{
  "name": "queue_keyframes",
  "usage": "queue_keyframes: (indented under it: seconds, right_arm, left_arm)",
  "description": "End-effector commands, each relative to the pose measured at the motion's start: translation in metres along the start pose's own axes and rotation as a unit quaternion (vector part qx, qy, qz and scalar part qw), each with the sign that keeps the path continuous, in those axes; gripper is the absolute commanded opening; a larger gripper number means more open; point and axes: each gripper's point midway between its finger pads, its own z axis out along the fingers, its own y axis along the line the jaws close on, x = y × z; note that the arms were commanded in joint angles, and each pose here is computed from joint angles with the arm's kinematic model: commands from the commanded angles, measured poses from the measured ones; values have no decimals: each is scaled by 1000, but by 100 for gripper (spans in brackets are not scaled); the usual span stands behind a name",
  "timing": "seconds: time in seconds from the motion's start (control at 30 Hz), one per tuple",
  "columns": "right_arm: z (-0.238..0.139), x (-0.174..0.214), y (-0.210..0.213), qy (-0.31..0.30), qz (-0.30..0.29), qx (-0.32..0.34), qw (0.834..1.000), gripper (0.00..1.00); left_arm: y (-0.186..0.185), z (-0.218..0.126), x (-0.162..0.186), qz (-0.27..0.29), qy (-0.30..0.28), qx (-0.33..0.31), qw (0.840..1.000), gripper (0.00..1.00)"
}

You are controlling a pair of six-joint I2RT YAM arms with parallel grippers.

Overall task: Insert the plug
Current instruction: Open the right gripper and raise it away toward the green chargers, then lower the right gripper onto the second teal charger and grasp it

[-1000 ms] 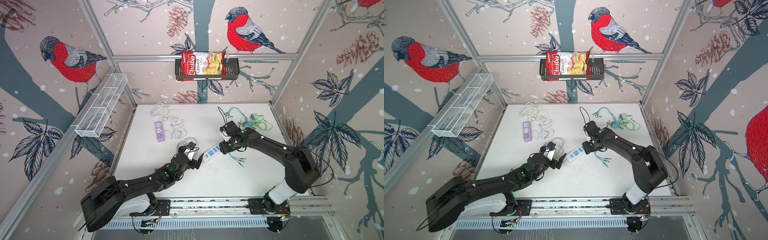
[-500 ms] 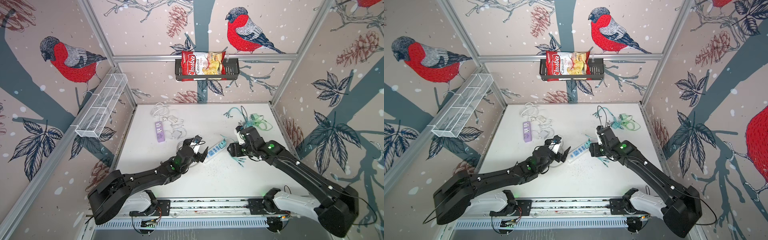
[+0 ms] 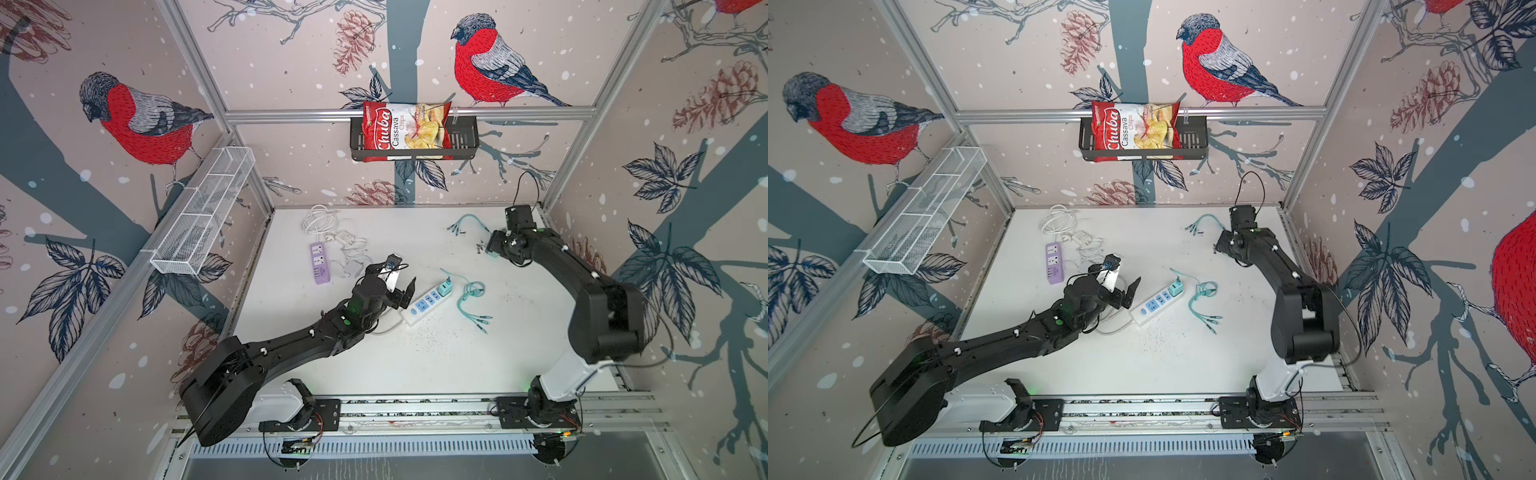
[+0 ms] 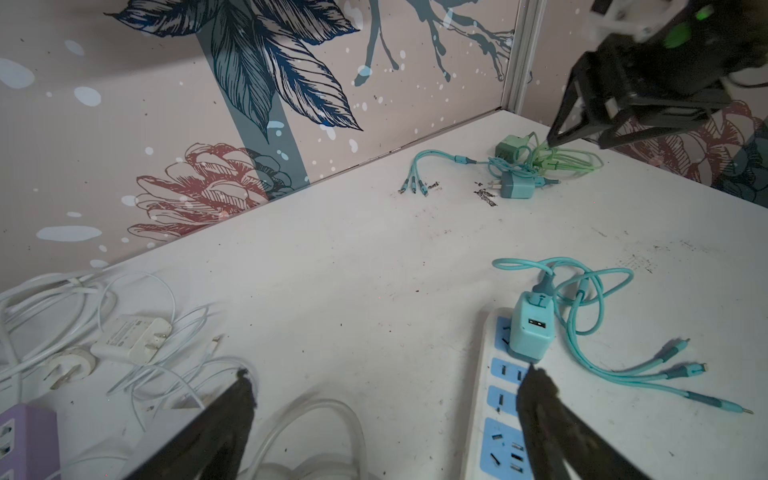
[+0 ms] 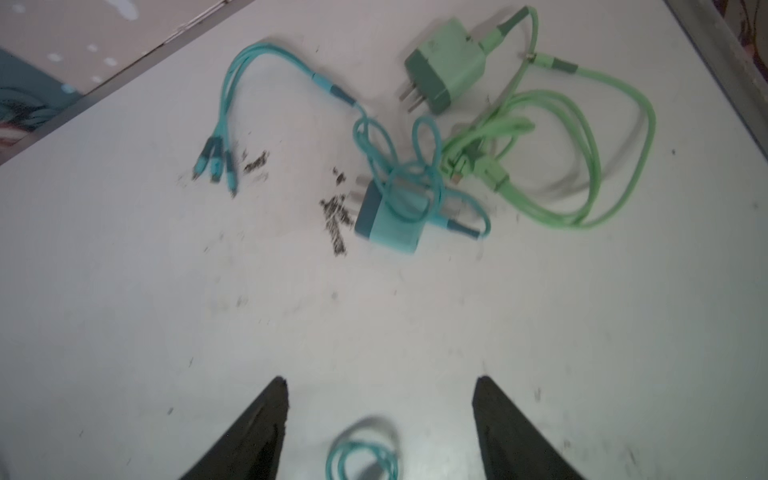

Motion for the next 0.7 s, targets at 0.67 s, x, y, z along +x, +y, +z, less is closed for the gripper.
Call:
queue_keyframes:
  seconds: [0.67]
  right_arm:
    - [112,-29,15,56,-21,18,998,64]
  left_arm:
    - [16,-23,15,-22,-2,-10,1000,96]
